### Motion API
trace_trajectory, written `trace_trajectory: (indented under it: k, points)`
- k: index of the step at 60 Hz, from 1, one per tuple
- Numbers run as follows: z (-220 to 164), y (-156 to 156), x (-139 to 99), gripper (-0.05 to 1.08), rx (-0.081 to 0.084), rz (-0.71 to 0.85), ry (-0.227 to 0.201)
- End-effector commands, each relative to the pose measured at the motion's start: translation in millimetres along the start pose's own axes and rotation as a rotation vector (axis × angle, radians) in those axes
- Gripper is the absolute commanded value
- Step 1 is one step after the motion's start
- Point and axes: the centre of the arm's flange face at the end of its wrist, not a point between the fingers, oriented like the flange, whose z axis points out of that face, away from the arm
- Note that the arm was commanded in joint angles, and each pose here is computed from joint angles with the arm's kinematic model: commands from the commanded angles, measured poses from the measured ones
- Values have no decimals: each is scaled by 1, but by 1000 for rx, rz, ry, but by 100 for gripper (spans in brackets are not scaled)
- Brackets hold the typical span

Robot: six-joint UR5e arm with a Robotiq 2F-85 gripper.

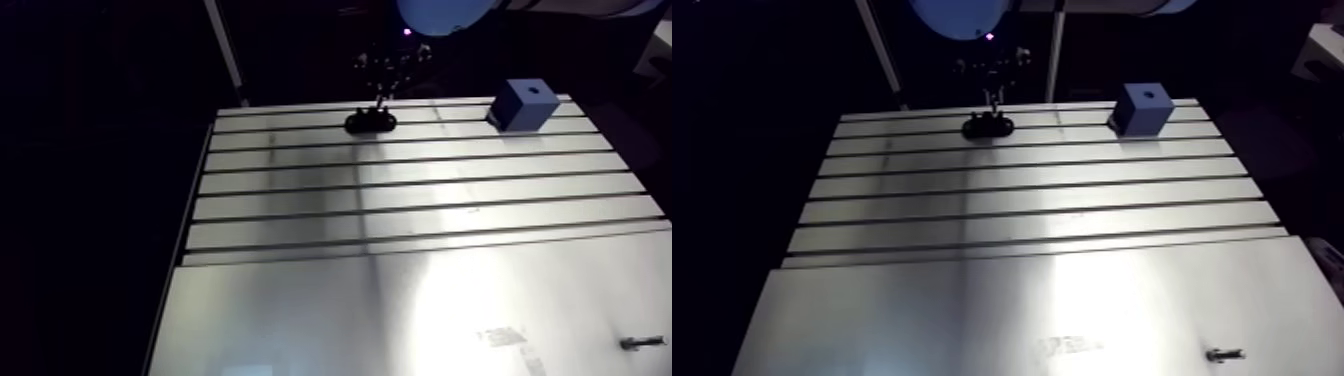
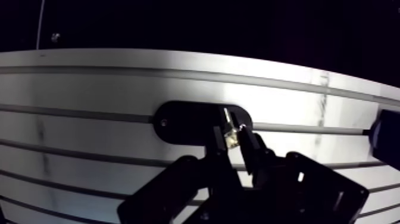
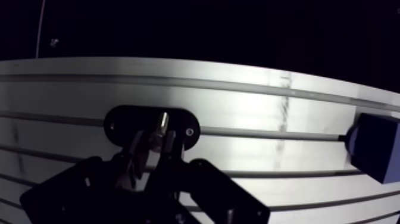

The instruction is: Pick up the M10 bolt and insert it into the hex recess until seated.

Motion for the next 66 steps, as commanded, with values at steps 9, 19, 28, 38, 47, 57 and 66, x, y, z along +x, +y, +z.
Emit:
trace_trajectory:
  k: [9,19,28,38,47,57,66]
  points:
    - [-47,6,2,87,11,-11,-38]
    - [-103,27,15,95,9,-128,-32]
    - [-128,39,27,96,14,-256,-47]
    - [-150,103,31,96,38,-492,-100]
    - [-166,133,32,96,67,-612,-136]
    - [-173,158,37,96,78,-696,-176]
    - [-161,179,43,96,85,-775,-241]
